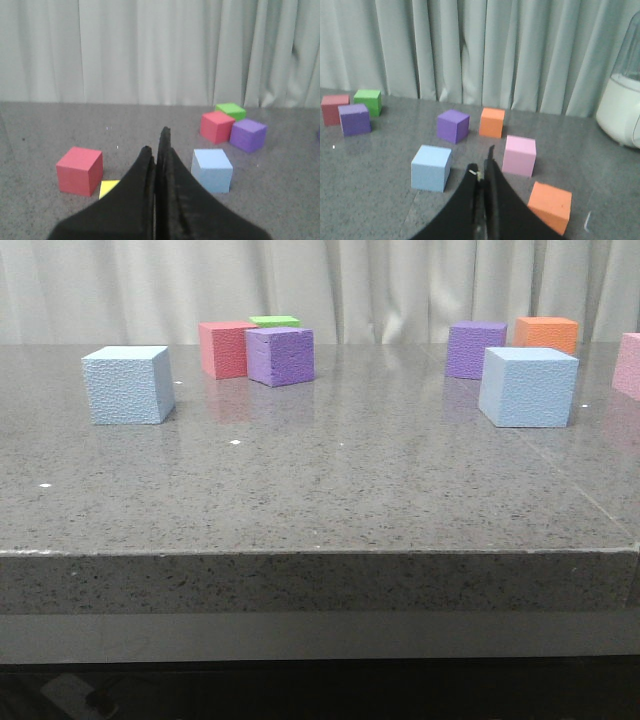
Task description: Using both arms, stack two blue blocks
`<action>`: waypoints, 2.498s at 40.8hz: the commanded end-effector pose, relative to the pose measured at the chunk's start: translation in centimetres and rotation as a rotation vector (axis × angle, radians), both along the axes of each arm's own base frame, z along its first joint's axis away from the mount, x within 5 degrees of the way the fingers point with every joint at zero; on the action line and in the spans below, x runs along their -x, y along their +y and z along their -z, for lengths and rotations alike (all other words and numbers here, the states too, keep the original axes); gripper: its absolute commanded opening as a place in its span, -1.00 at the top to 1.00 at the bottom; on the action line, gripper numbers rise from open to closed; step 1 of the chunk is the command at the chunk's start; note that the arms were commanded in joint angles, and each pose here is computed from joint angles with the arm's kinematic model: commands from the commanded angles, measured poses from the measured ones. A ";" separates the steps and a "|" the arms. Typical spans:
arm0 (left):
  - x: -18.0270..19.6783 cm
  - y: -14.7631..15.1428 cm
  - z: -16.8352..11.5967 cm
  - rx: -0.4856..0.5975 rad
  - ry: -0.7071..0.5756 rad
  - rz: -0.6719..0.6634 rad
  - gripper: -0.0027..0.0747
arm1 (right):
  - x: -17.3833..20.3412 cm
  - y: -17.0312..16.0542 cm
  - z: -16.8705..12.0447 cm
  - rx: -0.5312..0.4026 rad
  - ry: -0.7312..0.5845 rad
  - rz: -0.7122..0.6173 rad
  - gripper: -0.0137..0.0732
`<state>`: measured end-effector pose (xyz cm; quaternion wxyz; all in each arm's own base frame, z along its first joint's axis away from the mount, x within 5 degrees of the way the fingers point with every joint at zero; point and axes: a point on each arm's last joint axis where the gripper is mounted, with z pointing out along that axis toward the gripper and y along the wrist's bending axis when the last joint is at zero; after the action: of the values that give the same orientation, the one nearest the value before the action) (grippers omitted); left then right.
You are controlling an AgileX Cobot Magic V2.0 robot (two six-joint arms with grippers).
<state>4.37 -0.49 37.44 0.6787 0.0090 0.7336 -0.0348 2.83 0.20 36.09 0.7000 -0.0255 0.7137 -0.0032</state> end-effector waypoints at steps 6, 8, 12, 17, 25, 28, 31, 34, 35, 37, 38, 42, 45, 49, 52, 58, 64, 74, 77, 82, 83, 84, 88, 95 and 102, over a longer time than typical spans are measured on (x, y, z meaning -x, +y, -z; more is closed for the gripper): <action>-3.6 -0.1 -0.8 0.006 0.113 0.004 0.98 | -3.2 0.0 -0.5 0.017 0.188 0.008 0.84; -4.2 -0.1 -0.6 0.006 0.135 0.003 0.98 | -3.8 0.0 -0.1 0.017 0.220 0.008 0.84; -5.4 -0.1 -0.2 0.005 0.177 0.003 0.98 | -4.8 0.0 0.8 0.018 0.269 0.008 0.84; -6.5 -0.2 0.2 0.004 0.220 0.003 0.98 | -5.5 0.0 1.5 0.018 0.316 0.007 0.84; -7.5 -0.2 0.7 0.004 0.259 0.002 0.98 | -5.8 0.0 1.5 0.018 0.321 0.007 0.77; -7.6 -0.2 0.7 0.004 0.262 0.002 0.97 | -5.7 0.0 1.5 0.018 0.324 0.007 0.53; -7.7 -0.2 0.8 0.003 0.271 0.003 0.86 | -5.7 0.0 1.5 0.018 0.324 0.007 0.19; -7.7 -0.2 0.8 0.003 0.271 0.003 0.67 | -5.7 0.0 1.5 0.018 0.322 0.007 -0.21; -7.7 -0.2 0.8 0.003 0.271 0.003 0.60 | -5.7 0.0 1.5 0.018 0.322 0.007 -0.29; -7.7 -0.2 0.8 0.003 0.269 0.003 0.42 | -5.7 0.0 1.5 0.018 0.322 0.007 -0.41; -7.7 -0.2 0.8 0.003 0.269 0.003 0.35 | -5.7 0.0 1.5 0.018 0.322 0.007 -0.44; -7.7 -0.3 0.8 0.004 0.268 0.008 0.04 | -5.7 0.0 1.5 0.016 0.323 0.006 -0.44; -7.6 -0.6 0.8 0.008 0.266 0.035 -0.09 | -5.8 0.1 1.5 0.003 0.325 -0.006 -0.44; -7.6 -1.4 0.7 0.000 0.260 0.103 -0.10 | -6.2 0.6 1.2 -0.021 0.369 -0.047 -0.44; -7.4 -2.2 0.7 -0.009 0.260 0.168 -0.10 | -6.9 1.1 0.7 -0.017 0.413 -0.098 -0.44; -7.2 -3.1 0.7 -0.019 0.260 0.249 -0.10 | -9.2 2.1 0.0 -0.011 0.525 -0.180 -0.53; -7.1 -3.4 0.7 -0.022 0.257 0.272 -0.10 | -11.9 3.0 -0.7 0.003 0.598 -0.214 -0.85; -7.1 -3.4 0.7 -0.022 0.257 0.272 -0.10 | -18.0 4.1 -1.5 -0.035 0.682 -0.205 -0.80; -7.1 -3.4 0.7 -0.022 0.257 0.272 -0.10 | -20.0 4.3 -1.7 -0.063 0.703 -0.191 -0.80; -7.1 -3.4 0.7 -0.021 0.254 0.272 -0.10 | -23.3 4.6 -2.0 -0.099 0.711 -0.150 -0.80; -7.1 -3.4 0.7 -0.021 0.254 0.272 -0.10 | -24.2 4.7 -2.0 -0.106 0.714 -0.143 -0.80; -7.1 -3.4 0.7 -0.021 0.254 0.272 -0.10 | -24.9 4.8 -1.8 -0.110 0.721 -0.137 -0.80; -7.1 -3.4 0.7 -0.021 0.254 0.272 -0.10 | -27.5 5.2 -1.6 -0.141 0.729 -0.119 -0.80; -7.1 -3.4 0.7 -0.021 0.254 0.272 -0.10 | -31.7 5.8 -0.5 -0.177 0.758 -0.100 -0.80; -7.1 -3.4 0.7 -0.021 0.254 0.272 -0.10 | -34.9 6.3 1.6 -0.182 0.803 -0.088 -0.80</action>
<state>11.14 -3.73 35.27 0.5317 0.1191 0.8319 -0.1056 37.05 6.44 32.37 0.3141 0.0039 0.9446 0.0951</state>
